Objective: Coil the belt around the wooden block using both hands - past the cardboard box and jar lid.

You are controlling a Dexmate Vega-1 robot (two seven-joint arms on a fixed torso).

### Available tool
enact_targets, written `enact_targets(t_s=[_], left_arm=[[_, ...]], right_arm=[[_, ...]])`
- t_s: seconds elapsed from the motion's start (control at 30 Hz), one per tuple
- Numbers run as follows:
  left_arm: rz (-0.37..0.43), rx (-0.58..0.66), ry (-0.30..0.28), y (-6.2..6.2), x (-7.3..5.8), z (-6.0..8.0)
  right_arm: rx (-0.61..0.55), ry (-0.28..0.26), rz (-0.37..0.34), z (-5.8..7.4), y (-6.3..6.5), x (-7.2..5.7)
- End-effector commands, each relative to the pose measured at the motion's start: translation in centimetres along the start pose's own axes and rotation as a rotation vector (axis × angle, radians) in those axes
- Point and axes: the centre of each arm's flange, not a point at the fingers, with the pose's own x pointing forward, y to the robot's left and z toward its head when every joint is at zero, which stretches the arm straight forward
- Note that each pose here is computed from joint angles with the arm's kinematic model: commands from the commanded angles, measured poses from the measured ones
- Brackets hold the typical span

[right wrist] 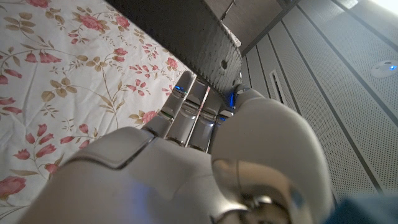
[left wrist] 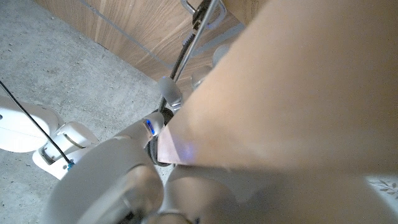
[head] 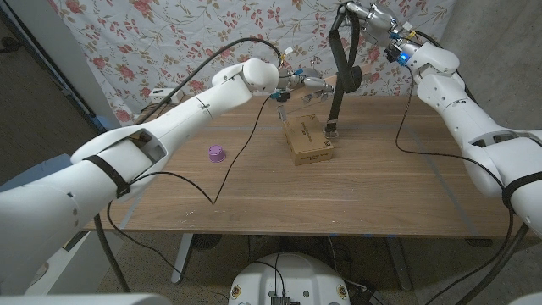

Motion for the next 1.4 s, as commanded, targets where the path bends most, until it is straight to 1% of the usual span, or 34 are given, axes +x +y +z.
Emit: enact_targets(t_s=[0.03,0.23,0.43,0.53,0.7,0.87,0.97,1.03,1.2,1.4], left_arm=[[-0.014,0.004,0.009,-0.1,-0.3,0.0],[-0.01,0.001,0.011,-0.2,-0.5,-0.1],[-0.006,0.001,0.009,-0.2,-0.6,0.0],[-0.004,0.004,0.007,-0.2,-0.7,0.0],[-0.007,0.008,0.002,-0.1,-0.6,0.2],[-0.01,0.011,-0.002,0.0,-0.5,0.3],[-0.009,0.012,-0.004,0.0,-0.5,0.3],[-0.008,0.01,-0.004,0.0,-0.5,0.3],[-0.002,0.006,-0.006,-0.1,-0.7,0.2],[0.002,0.004,-0.009,-0.1,-0.8,0.0]], right_arm=[[-0.007,-0.017,-0.155,0.5,-2.1,2.3],[0.002,-0.002,-0.183,-0.3,-1.9,3.7],[-0.02,0.047,-0.18,-1.0,-1.4,5.0],[-0.021,0.091,-0.143,-1.5,-1.1,5.5],[-0.021,0.191,-0.047,-2.4,-0.6,6.3],[0.009,0.241,-0.014,-3.1,-0.2,6.7],[0.02,0.259,-0.004,-3.3,-0.1,6.9],[0.032,0.261,-0.004,-3.3,0.0,7.1],[0.049,0.258,-0.01,-3.4,0.1,7.2],[0.062,0.241,-0.013,-3.4,0.2,7.1]])
